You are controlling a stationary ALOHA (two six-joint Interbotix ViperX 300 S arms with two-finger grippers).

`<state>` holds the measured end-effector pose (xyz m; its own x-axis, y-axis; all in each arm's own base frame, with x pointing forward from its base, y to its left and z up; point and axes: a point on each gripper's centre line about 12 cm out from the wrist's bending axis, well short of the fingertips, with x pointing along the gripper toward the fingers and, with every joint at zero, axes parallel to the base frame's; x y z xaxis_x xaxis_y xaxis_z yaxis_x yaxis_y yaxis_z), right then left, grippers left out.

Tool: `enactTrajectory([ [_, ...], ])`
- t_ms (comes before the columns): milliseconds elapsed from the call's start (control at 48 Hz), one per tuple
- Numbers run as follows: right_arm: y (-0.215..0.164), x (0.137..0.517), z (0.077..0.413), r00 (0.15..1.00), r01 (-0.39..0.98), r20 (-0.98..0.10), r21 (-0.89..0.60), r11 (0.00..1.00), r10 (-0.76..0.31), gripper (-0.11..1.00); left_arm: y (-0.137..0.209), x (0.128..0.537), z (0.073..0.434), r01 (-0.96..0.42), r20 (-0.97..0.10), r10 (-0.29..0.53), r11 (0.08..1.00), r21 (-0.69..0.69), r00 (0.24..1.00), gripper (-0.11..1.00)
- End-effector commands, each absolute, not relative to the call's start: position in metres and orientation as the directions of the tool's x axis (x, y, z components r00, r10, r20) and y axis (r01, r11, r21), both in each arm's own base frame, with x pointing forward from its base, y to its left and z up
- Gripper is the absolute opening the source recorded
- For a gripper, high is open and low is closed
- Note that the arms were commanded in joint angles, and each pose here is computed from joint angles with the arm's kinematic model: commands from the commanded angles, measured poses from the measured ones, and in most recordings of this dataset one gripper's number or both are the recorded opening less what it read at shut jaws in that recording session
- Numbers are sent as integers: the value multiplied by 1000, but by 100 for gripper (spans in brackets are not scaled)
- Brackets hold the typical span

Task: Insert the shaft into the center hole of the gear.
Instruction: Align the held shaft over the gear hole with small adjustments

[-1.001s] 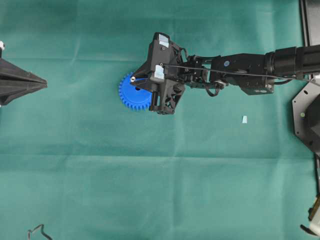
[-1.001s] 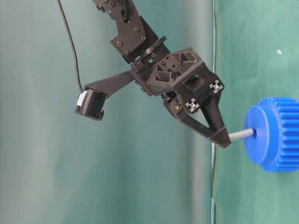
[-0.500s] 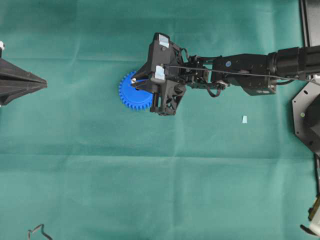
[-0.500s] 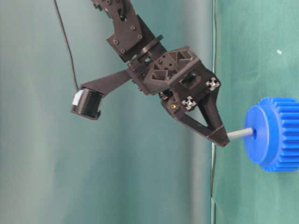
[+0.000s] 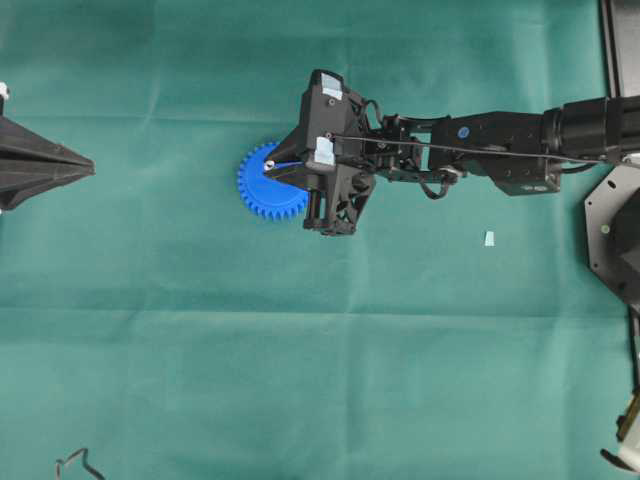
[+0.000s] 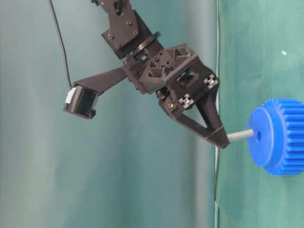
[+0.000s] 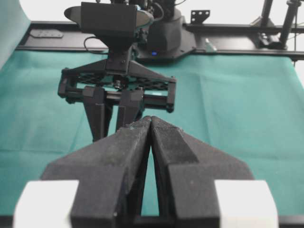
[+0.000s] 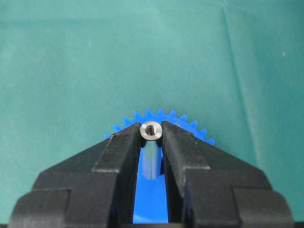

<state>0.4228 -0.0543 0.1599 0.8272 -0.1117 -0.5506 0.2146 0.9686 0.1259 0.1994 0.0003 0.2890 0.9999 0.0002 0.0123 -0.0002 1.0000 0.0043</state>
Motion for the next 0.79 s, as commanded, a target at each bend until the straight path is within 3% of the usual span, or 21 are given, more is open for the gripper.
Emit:
enactTrajectory([
  [0,-54,423,175,859,210,-498,134,969,-117,17,1,201,300,-2,40,1,1000,4,999,2],
  [771,-55,419,150,869,213,-477,128,969,-128,17,0,201,300,0,40,0,1000,6,999,2],
])
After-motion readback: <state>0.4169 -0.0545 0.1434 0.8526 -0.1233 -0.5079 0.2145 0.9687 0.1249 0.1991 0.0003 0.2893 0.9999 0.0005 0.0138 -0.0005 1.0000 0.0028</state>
